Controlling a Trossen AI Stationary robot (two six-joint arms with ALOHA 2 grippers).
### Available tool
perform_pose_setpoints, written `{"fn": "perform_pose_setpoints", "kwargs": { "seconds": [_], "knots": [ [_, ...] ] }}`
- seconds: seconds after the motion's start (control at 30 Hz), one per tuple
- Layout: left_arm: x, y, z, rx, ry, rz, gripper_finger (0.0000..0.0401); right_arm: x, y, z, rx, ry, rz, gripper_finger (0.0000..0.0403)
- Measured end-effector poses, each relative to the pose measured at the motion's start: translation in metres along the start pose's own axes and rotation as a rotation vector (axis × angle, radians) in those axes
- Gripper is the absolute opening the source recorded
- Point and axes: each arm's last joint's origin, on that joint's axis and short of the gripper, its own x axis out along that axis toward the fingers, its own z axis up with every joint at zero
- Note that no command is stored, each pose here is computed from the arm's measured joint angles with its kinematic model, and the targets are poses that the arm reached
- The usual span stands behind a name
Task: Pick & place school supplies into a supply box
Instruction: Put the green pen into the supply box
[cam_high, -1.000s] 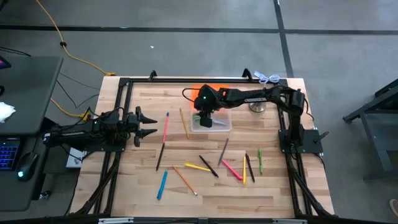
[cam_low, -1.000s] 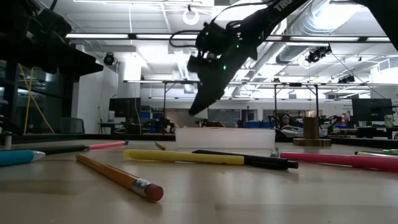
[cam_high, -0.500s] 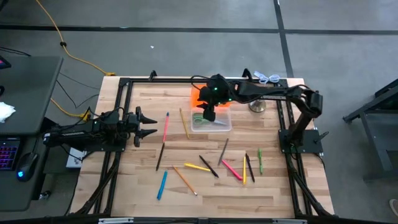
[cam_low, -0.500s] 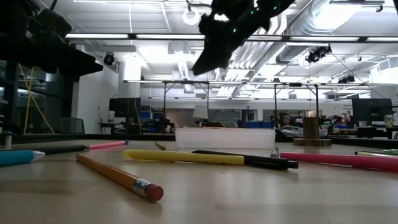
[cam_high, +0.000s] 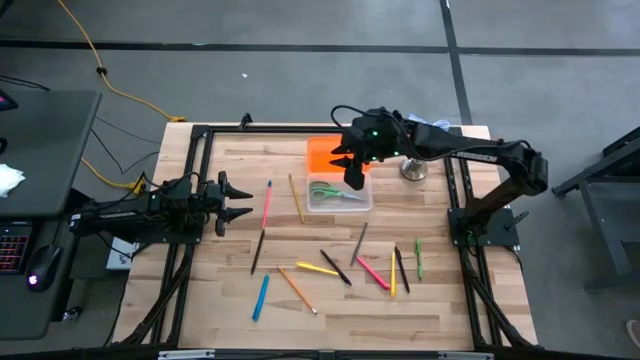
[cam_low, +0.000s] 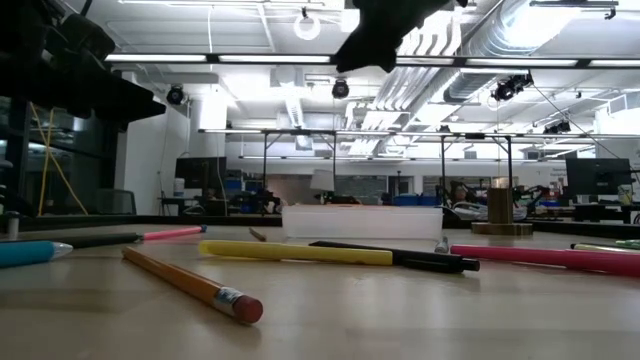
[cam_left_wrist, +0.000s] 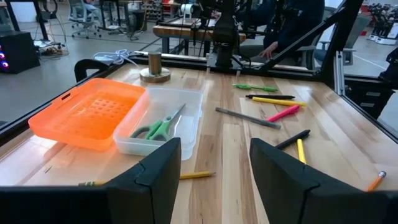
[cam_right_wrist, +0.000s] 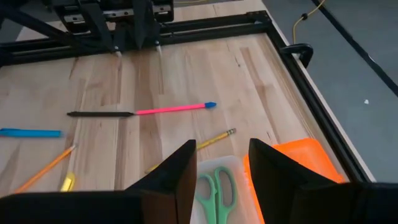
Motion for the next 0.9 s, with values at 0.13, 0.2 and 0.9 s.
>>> {"fn": "perform_pose_setpoints", "kwargs": {
  "seconds": [0.13, 0.2, 0.9],
  "knots": [
    [0.0, 0.0, 0.0, 0.0, 0.0, 0.0, 0.0223, -0.0033, 0.0027, 0.0008, -0.004, -0.003, 0.006, 0.0124],
    [0.0, 0.0, 0.0001, 0.0, -0.001, 0.0, 0.0223, -0.0034, 0.0039, 0.0009, -0.007, -0.003, 0.008, 0.0124],
    [0.0003, -0.0021, 0.0046, -0.006, -0.058, -0.068, 0.0223, -0.0035, 0.0091, 0.0006, 0.055, 0.001, 0.131, 0.0124]
  ]
}}
